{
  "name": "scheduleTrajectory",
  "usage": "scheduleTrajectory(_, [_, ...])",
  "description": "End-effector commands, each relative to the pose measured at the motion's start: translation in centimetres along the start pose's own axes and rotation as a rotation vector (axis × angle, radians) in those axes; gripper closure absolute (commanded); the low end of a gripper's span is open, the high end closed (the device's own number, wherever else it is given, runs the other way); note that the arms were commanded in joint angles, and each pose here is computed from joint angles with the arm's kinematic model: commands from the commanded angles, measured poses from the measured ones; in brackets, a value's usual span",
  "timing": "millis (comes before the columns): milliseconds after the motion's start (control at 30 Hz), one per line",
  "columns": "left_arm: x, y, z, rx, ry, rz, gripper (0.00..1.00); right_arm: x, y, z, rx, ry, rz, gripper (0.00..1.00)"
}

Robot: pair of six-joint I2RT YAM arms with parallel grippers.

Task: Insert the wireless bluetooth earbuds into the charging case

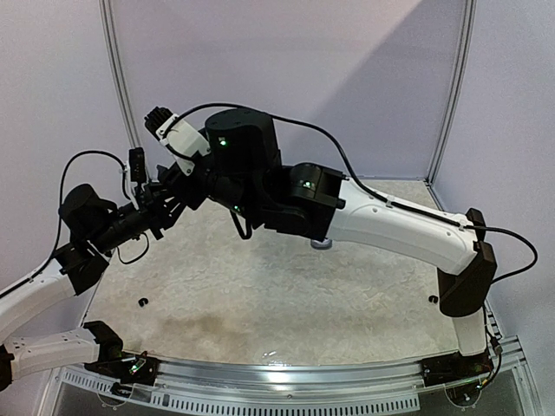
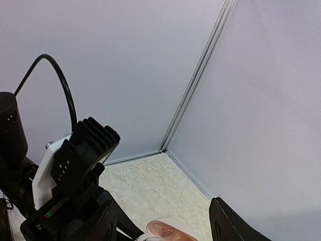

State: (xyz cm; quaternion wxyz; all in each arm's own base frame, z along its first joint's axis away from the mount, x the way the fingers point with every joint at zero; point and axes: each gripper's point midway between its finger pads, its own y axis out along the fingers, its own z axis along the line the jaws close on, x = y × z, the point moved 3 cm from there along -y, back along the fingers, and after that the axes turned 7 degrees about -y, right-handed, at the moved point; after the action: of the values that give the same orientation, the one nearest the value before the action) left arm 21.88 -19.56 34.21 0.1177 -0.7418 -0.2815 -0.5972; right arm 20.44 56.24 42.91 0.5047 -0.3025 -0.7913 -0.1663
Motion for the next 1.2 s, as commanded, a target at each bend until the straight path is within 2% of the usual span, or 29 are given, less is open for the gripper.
scheduleTrajectory(0, [1.5, 0.1, -0.5, -0.021, 0.014, -0.034, 1.00, 2.5, -1.8, -1.8, 0.010, 0.052, -0.057, 0.36])
scheduleTrajectory(200, [1.4, 0.1, -0.6, -0.029, 0.019, -0.028, 1.00, 3.5, -3.0, -3.9, -0.024, 0.090, -0.058, 0.36])
scheduleTrajectory(333, [0.9, 0.1, -1.5, -0.100, 0.070, -0.005, 1.00, 2.5, -3.8, -6.2, -0.025, 0.155, 0.002, 0.36])
scheduleTrajectory(433, [-0.7, -0.2, -3.5, -0.265, 0.215, 0.056, 1.00, 0.6, -4.2, -7.7, 0.012, 0.248, 0.086, 0.37])
scheduleTrajectory(500, [-2.2, -0.8, -4.5, -0.365, 0.369, 0.106, 1.00, -1.0, -4.3, -7.9, 0.020, 0.317, 0.151, 0.38])
scheduleTrajectory(633, [-3.7, -1.3, -4.7, -0.420, 0.597, 0.163, 1.00, -4.4, -4.2, -6.0, 0.066, 0.315, 0.277, 0.40])
scheduleTrajectory(800, [-3.4, -1.1, -4.5, -0.423, 0.749, 0.157, 1.00, -7.0, -3.1, -2.2, 0.204, 0.325, 0.358, 0.43])
scheduleTrajectory(933, [-3.1, -0.6, -3.6, -0.366, 0.780, 0.172, 1.00, -6.8, -3.7, 0.4, 0.272, 0.288, 0.362, 0.44])
scheduleTrajectory(1067, [-2.2, 0.1, -2.5, -0.270, 0.718, 0.186, 1.00, -6.5, -5.1, 2.6, 0.315, 0.198, 0.368, 0.44])
scheduleTrajectory(1167, [-1.9, 0.3, -2.1, -0.241, 0.644, 0.194, 1.00, -7.2, -6.0, 2.9, 0.292, 0.188, 0.408, 0.45])
